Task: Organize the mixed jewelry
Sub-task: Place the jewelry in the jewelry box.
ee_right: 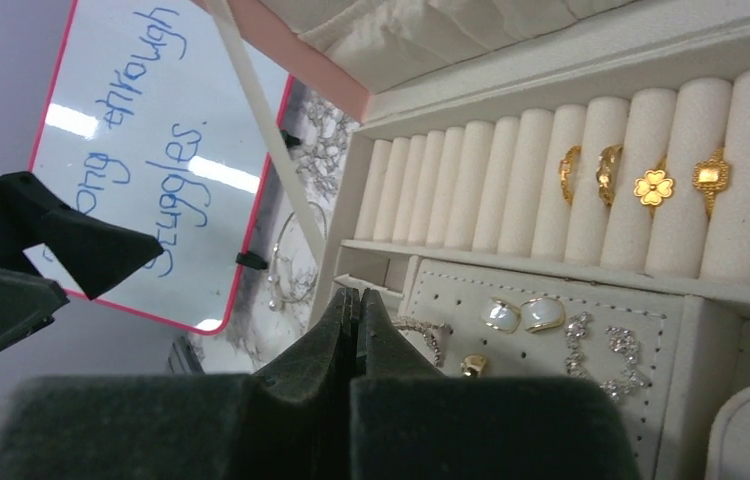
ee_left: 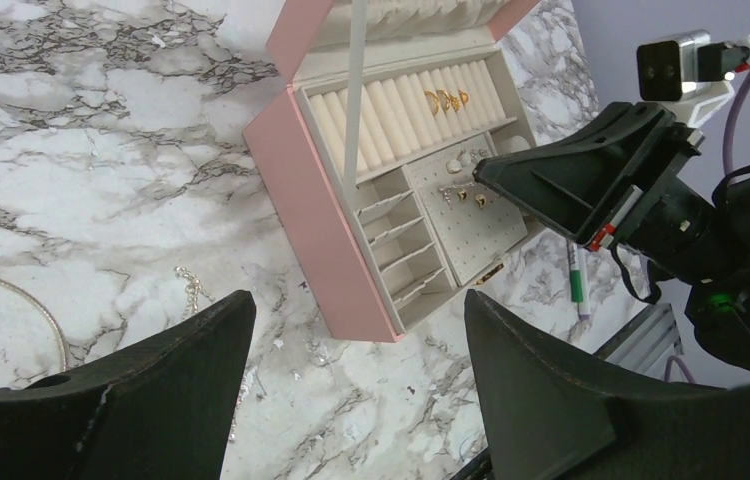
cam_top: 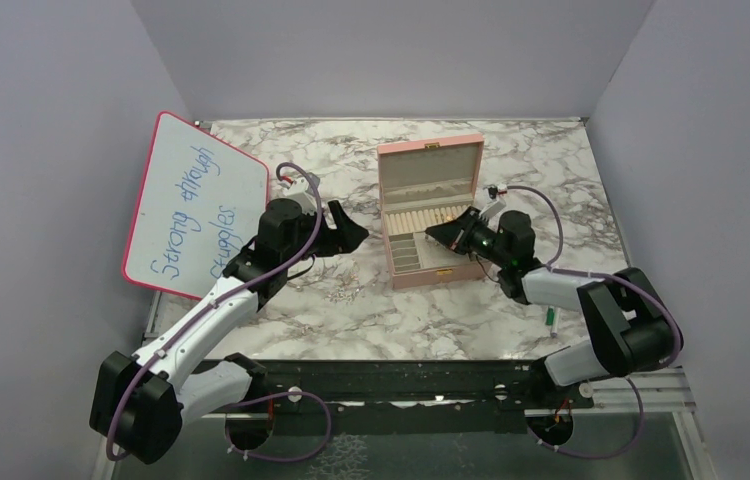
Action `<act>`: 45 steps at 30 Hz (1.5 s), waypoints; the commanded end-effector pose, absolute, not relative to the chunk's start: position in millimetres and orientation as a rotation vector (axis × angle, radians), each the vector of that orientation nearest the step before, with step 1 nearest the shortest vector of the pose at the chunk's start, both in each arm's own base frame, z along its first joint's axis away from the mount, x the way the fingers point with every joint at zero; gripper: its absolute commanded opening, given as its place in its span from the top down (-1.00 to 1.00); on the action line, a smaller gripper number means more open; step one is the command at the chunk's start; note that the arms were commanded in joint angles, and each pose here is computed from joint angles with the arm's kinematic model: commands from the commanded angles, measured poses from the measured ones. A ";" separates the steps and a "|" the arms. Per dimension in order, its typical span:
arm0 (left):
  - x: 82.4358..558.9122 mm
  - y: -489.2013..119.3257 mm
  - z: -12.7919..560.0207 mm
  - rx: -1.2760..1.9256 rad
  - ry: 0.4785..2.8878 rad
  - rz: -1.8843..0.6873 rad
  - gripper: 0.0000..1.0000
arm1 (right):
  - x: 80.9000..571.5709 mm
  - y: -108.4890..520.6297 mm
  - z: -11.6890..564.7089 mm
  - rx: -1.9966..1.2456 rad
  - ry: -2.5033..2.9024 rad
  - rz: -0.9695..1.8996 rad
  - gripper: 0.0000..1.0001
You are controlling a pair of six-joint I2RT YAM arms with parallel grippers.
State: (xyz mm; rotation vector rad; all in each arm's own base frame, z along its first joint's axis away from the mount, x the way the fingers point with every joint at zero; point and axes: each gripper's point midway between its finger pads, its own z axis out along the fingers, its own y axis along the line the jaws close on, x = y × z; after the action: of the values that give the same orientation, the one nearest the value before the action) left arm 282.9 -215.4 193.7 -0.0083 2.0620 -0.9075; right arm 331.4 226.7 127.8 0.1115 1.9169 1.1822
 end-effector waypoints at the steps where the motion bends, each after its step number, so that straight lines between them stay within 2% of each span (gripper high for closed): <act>1: 282.1 -217.7 202.2 0.010 2.029 -0.943 -0.56 | 314.4 225.1 145.1 0.031 1.878 1.204 0.98; 7: 278.4 -217.6 205.2 0.010 2.019 -0.959 -0.56 | 296.9 219.8 152.6 0.018 1.888 1.202 0.98; 16: 276.9 -216.4 202.4 0.002 2.024 -0.957 -0.56 | 289.3 219.6 131.4 0.022 1.977 1.197 0.98; 24: 279.8 -215.4 198.2 -0.004 2.035 -0.941 -0.56 | 300.9 225.7 118.0 0.039 2.031 1.204 0.98; 45: 283.7 -212.7 195.8 -0.011 2.038 -0.922 -0.56 | 332.1 228.1 125.9 0.104 1.963 1.181 0.98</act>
State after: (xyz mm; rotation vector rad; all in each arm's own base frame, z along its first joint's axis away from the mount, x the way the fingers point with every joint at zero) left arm 278.9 -213.8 191.7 -0.0111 2.0619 -0.9254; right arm 314.8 229.5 108.4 0.0780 2.0494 1.1927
